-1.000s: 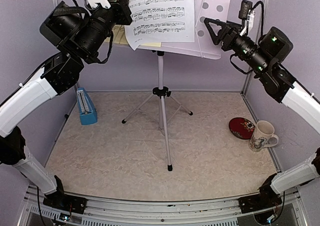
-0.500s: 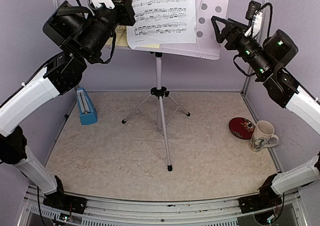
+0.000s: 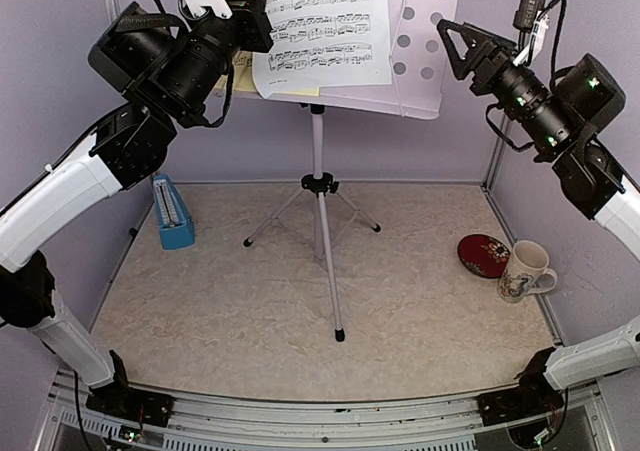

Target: Set up the instrument practice props

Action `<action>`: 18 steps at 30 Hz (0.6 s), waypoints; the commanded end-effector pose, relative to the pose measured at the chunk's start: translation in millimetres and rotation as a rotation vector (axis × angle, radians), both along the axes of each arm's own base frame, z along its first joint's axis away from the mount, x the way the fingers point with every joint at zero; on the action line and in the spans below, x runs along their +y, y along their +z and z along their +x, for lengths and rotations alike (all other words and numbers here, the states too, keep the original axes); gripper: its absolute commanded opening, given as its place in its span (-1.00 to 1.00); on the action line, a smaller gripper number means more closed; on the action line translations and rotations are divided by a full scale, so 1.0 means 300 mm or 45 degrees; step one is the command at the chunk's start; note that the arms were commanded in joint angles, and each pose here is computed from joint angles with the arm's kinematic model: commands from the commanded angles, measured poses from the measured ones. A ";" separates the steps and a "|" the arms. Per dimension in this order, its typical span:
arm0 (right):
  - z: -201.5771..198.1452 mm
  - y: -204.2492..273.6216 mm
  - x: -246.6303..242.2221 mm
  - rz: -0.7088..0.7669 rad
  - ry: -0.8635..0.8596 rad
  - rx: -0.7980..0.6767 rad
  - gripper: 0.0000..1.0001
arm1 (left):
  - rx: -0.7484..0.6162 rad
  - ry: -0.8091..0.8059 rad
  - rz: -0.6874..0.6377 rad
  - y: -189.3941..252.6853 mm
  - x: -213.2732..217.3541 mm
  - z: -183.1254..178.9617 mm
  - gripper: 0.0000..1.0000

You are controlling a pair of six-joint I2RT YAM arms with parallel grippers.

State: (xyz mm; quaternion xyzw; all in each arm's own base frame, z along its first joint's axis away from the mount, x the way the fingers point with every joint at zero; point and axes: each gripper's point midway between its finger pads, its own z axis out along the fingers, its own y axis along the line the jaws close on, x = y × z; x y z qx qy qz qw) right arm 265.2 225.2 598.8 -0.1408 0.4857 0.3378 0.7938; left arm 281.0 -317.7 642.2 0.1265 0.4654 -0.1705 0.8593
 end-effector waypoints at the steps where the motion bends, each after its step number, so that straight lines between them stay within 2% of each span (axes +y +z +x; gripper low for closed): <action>1: -0.049 0.022 0.061 0.048 0.111 0.019 0.26 | -0.024 0.004 -0.023 0.029 0.008 -0.007 -1.00; 18: 0.075 0.004 0.177 0.095 0.105 0.111 0.04 | -0.031 -0.006 -0.018 0.030 -0.004 -0.007 -1.00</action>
